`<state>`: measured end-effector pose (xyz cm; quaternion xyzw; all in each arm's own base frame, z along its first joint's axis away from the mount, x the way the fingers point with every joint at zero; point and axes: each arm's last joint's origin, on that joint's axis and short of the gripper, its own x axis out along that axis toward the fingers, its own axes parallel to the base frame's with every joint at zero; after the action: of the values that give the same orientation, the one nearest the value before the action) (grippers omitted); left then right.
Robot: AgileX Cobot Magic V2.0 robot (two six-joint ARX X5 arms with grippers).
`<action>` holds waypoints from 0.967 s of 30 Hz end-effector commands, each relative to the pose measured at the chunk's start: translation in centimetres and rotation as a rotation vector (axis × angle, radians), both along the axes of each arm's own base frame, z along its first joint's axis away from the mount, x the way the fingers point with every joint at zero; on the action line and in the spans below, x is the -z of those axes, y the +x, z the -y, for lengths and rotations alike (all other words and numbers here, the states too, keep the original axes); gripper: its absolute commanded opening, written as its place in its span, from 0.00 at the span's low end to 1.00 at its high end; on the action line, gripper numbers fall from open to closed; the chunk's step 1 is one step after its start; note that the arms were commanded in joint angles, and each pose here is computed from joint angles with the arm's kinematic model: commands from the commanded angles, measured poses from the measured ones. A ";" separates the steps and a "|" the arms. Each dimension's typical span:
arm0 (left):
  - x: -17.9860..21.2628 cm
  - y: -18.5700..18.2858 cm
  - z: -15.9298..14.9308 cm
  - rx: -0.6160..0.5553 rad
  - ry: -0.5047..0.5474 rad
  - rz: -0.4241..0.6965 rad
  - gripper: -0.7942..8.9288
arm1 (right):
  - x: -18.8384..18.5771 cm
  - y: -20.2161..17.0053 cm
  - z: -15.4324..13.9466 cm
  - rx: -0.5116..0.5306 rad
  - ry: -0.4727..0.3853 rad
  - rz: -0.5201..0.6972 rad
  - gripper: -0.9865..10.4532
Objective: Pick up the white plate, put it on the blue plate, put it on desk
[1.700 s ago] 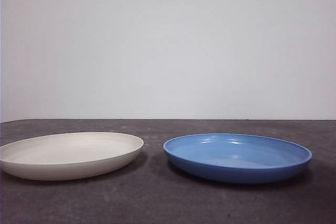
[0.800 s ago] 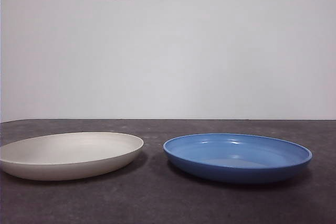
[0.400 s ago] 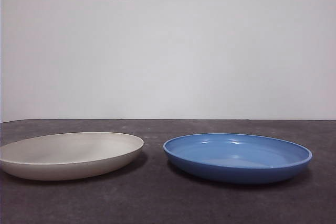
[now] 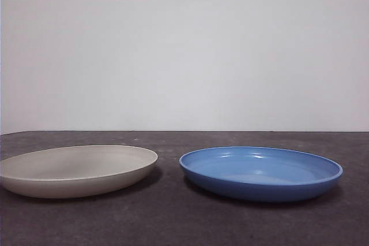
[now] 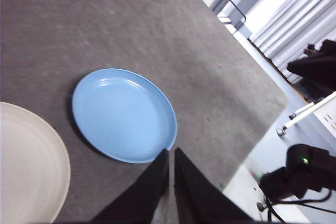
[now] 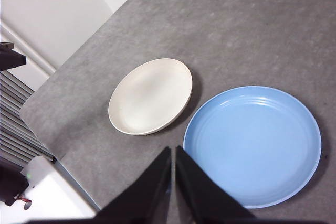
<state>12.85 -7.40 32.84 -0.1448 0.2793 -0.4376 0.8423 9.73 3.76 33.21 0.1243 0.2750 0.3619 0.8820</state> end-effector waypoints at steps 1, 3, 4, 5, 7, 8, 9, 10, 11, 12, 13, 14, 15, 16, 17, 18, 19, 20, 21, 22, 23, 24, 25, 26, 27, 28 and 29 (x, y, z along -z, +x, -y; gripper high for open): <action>-0.6 -0.1 0.2 0.029 0.001 0.039 0.11 | -0.6 -0.1 0.0 -0.018 -0.008 0.041 0.09; -0.6 -0.2 0.2 0.034 0.008 0.049 0.11 | -0.6 -0.1 0.0 -0.019 -0.009 0.043 0.10; -0.6 -0.2 0.2 0.037 0.011 0.055 0.13 | -0.6 -0.1 0.0 -0.019 -0.010 0.044 0.10; -0.6 -0.2 0.2 0.038 0.013 0.059 0.16 | -0.6 -0.1 0.0 -0.019 -0.010 0.044 0.11; -0.6 -0.1 0.2 0.040 0.016 0.065 0.32 | -0.6 -0.1 0.0 -0.018 -0.010 0.043 0.22; -0.6 -0.1 0.2 0.042 0.020 0.071 0.41 | -0.6 -0.1 0.0 -0.014 -0.012 0.043 0.29; -0.6 -0.1 0.2 0.045 0.023 0.078 0.51 | -0.6 -0.1 0.0 -0.009 -0.015 0.043 0.37; -0.6 -0.1 0.2 0.047 0.025 0.083 0.59 | -0.6 -0.1 0.0 -0.007 -0.016 0.044 0.44; -0.6 -0.1 0.2 0.048 0.026 0.086 0.63 | -0.6 0.0 0.0 -0.005 -0.017 0.044 0.50; -0.6 -0.1 0.2 0.048 0.027 0.088 0.65 | -0.6 0.0 0.0 -0.002 -0.019 0.044 0.56; -0.6 -0.1 0.2 0.048 0.027 0.088 0.66 | -0.6 0.0 0.0 0.005 -0.022 0.044 0.58; -0.6 -0.1 0.2 0.048 0.027 0.087 0.66 | -0.6 0.0 0.0 0.013 -0.026 0.045 0.59; -0.6 -0.2 0.2 0.048 0.028 0.085 0.66 | -0.6 0.0 0.1 0.021 -0.031 0.046 0.59; -0.6 -0.2 0.2 0.048 0.027 0.083 0.66 | -0.6 0.0 0.1 0.025 -0.033 0.047 0.59; -0.6 -0.1 0.2 0.046 0.025 0.081 0.66 | -0.6 0.0 0.1 0.028 -0.034 0.048 0.59; -0.6 -0.1 0.2 0.044 0.022 0.075 0.66 | -0.6 0.0 0.1 0.028 -0.034 0.049 0.59; -0.6 -0.1 0.2 0.040 0.019 0.067 0.66 | -0.6 0.0 0.1 0.028 -0.035 0.048 0.59; -0.6 -0.1 0.2 0.036 0.017 0.058 0.66 | -0.6 0.0 0.1 0.029 -0.035 0.046 0.59; -0.5 -0.1 0.1 0.028 0.015 0.046 0.66 | -0.6 0.0 0.1 0.029 -0.035 0.046 0.59; -0.5 0.0 0.0 0.018 0.013 0.033 0.66 | -0.6 0.0 0.1 0.029 -0.033 0.046 0.59; -0.5 0.1 -0.1 0.010 0.013 0.022 0.66 | -0.6 0.0 0.1 0.029 -0.033 0.047 0.59; -0.5 0.2 -0.2 -0.003 0.017 0.010 0.66 | -0.6 0.0 0.1 0.029 -0.034 0.048 0.59; -0.5 0.3 -0.4 -0.019 0.023 -0.004 0.66 | -0.6 0.0 0.1 0.029 -0.034 0.049 0.59; -0.6 0.5 -0.6 -0.036 0.029 -0.018 0.66 | -0.6 0.1 0.1 0.029 -0.033 0.053 0.59; -0.8 0.8 -0.9 -0.057 0.035 -0.035 0.66 | -0.7 0.1 0.1 0.029 -0.032 0.057 0.59; -1.0 1.1 -1.2 -0.084 0.043 -0.058 0.66 | -0.7 0.1 0.1 0.029 -0.030 0.063 0.59; -1.2 1.5 -1.5 -0.110 0.050 -0.081 0.66 | -0.8 0.1 0.1 0.029 -0.029 0.069 0.59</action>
<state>14.00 -6.03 33.21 -0.1516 0.3208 -0.3814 0.8536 9.89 3.67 33.28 0.1103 0.2650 0.3434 0.8943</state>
